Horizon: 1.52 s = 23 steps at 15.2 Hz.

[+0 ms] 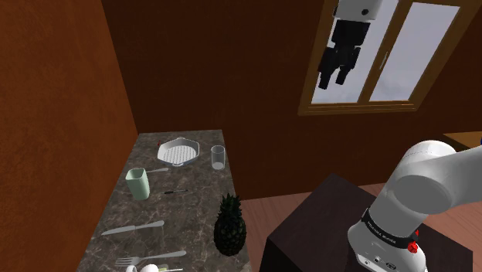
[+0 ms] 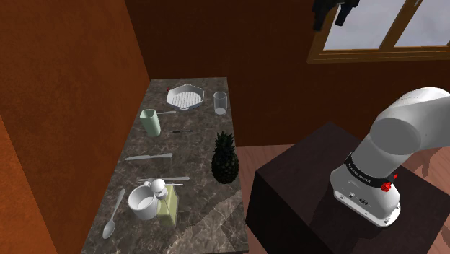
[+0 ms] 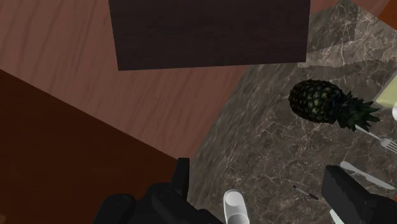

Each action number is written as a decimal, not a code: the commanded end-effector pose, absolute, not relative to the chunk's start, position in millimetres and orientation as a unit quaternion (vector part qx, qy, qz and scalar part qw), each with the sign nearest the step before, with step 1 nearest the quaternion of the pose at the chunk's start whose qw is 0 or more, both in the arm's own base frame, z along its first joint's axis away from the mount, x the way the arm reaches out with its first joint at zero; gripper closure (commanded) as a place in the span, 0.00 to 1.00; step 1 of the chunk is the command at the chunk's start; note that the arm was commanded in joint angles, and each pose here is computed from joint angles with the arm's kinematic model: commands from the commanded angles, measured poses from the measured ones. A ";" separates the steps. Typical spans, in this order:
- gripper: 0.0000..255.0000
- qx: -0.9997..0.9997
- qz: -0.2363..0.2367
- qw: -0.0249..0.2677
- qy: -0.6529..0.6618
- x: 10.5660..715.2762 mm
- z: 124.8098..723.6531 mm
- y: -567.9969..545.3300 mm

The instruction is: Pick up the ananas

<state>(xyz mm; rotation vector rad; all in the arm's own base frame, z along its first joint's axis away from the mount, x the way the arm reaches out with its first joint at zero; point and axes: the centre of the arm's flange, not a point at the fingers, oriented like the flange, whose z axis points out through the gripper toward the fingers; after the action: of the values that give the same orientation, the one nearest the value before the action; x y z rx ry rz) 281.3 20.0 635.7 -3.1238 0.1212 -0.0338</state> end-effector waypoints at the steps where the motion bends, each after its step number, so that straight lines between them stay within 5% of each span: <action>1: 0.00 -0.999 -0.011 0.008 0.039 281.3 635.7 20.0; 23: 0.00 -0.996 -0.025 0.005 -0.082 354.4 431.5 211.3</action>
<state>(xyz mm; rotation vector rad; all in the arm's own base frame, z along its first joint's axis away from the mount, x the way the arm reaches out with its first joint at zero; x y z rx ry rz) 353.6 200.9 441.6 -3.1228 -0.2396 -0.0723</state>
